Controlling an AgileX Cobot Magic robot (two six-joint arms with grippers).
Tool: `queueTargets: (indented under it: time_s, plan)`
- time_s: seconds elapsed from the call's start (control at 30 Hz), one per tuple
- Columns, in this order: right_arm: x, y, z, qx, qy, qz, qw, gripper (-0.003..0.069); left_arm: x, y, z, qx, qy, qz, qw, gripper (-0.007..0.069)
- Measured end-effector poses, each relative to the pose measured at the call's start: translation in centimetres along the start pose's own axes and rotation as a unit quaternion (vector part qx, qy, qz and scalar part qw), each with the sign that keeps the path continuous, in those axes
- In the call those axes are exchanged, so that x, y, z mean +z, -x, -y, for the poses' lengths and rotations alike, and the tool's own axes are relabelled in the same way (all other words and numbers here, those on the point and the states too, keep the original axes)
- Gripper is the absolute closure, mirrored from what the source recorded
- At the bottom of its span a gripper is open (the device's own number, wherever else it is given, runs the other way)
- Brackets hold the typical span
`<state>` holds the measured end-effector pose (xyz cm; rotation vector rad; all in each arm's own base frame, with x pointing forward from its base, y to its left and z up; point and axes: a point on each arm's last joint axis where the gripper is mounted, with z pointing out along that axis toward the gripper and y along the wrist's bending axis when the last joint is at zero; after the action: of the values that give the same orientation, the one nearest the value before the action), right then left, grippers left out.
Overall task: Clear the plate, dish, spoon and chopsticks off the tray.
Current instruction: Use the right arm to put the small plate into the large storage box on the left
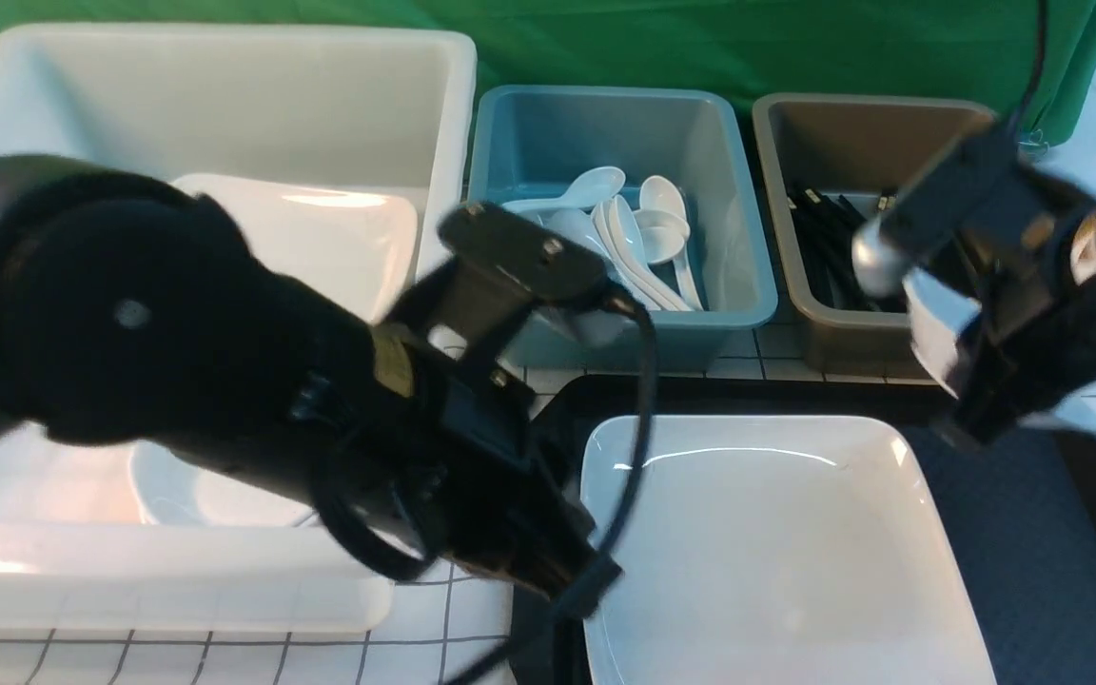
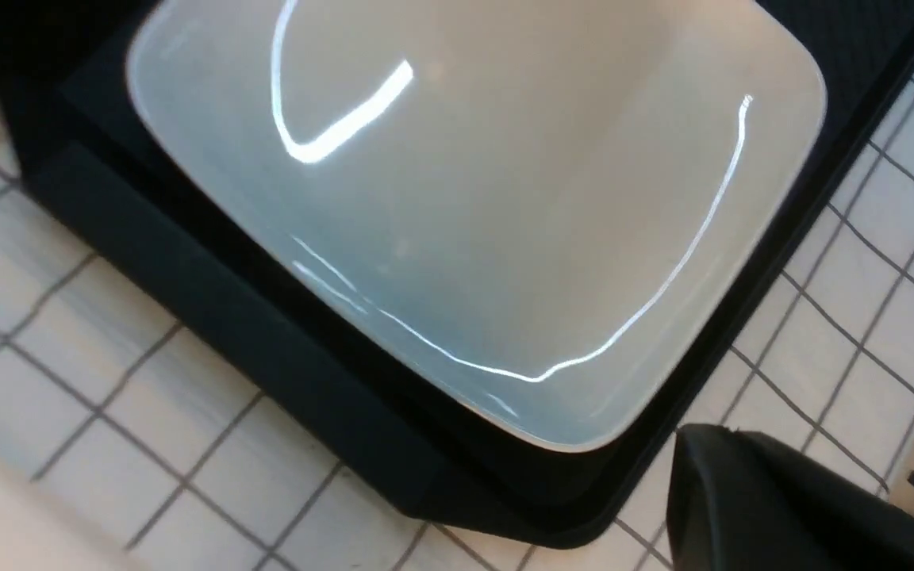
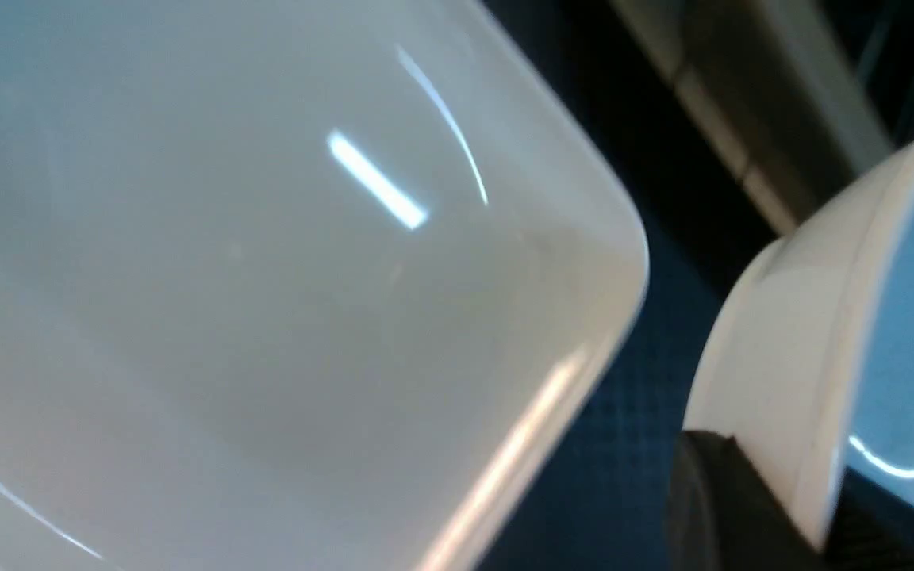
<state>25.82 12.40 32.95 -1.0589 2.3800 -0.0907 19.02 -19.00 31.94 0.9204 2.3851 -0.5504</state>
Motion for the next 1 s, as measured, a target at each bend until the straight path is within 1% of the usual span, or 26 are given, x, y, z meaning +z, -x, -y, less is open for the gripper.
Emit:
queueTargets:
  time_s: [0.03, 0.07, 0.13, 0.2, 0.27, 0.37, 0.4, 0.47, 0.5, 0.57, 0.6, 0.7, 0.77, 0.83, 0.87, 0.93, 1.0]
  plan:
    - [-1.6, 1.0, -0.5, 0.009, 0.014, 0.038, 0.999, 0.0618, -1.0, 0.2, -0.5, -0.005, 0.013, 0.013, 1.000, 0.0627]
    - [-3.2, 2.1, -1.2, 0.021, 0.045, 0.080, 0.996, 0.0618, -2.1, 0.3, -1.2, -0.012, 0.027, 0.028, 0.999, 0.0627]
    - [-5.8, 4.1, -2.6, 0.022, 0.104, 0.146, 0.983, 0.0618, -4.9, 0.2, -2.8, -0.032, 0.061, 0.063, 0.996, 0.0627]
    - [-7.8, 6.0, -4.3, 0.002, 0.159, 0.197, 0.967, 0.0618, -7.1, -0.3, -4.3, -0.058, 0.093, 0.089, 0.990, 0.0627]
    - [-8.9, 7.9, -6.1, -0.025, 0.197, 0.231, 0.953, 0.0618, -9.8, -1.2, -6.1, -0.090, 0.141, 0.116, 0.979, 0.0627]
    - [-8.8, 10.7, -8.8, -0.059, 0.226, 0.254, 0.939, 0.0618, -12.9, -2.7, -8.1, -0.144, 0.199, 0.150, 0.958, 0.0627]
    - [-8.7, 10.9, -8.9, -0.061, 0.227, 0.256, 0.938, 0.0618, -13.3, -2.9, -8.1, -0.147, 0.203, 0.153, 0.956, 0.0627]
    - [-6.8, 13.9, -11.6, -0.083, 0.246, 0.261, 0.930, 0.0618, -15.8, -4.4, -9.4, -0.207, 0.246, 0.184, 0.929, 0.0627]
    - [-5.9, 14.8, -12.5, -0.088, 0.251, 0.260, 0.928, 0.0618, -16.2, -4.8, -9.6, -0.220, 0.253, 0.186, 0.923, 0.0627]
    - [-5.0, 15.7, -13.4, -0.093, 0.255, 0.260, 0.927, 0.0618, -16.7, -5.2, -9.9, -0.237, 0.261, 0.187, 0.917, 0.0627]
    - [-3.5, 16.9, -14.7, -0.099, 0.261, 0.256, 0.926, 0.0618, -17.1, -5.8, -10.3, -0.259, 0.270, 0.185, 0.909, 0.0627]
    - [0.1, 18.8, -17.2, -0.108, 0.273, 0.240, 0.925, 0.0618, -17.2, -6.4, -10.7, -0.285, 0.268, 0.180, 0.902, 0.0627]
    - [2.2, 19.6, -18.3, -0.112, 0.277, 0.230, 0.926, 0.0618, -17.1, -6.6, -10.8, -0.291, 0.263, 0.178, 0.902, 0.0627]
    - [5.0, 20.3, -19.5, -0.117, 0.280, 0.216, 0.928, 0.0616, -16.7, -6.6, -10.7, -0.297, 0.248, 0.180, 0.904, 0.0627]
    - [5.5, 20.3, -19.7, -0.117, 0.281, 0.212, 0.929, 0.0616, -16.6, -6.6, -10.7, -0.296, 0.246, 0.180, 0.905, 0.0627]
    - [8.3, 20.5, -20.5, -0.120, 0.279, 0.196, 0.932, 0.0615, -16.2, -6.5, -10.6, -0.281, 0.230, 0.179, 0.914, 0.0627]
    - [10.0, 20.4, -21.0, -0.123, 0.275, 0.185, 0.935, 0.0612, -16.1, -6.4, -10.5, -0.276, 0.220, 0.181, 0.918, 0.0627]
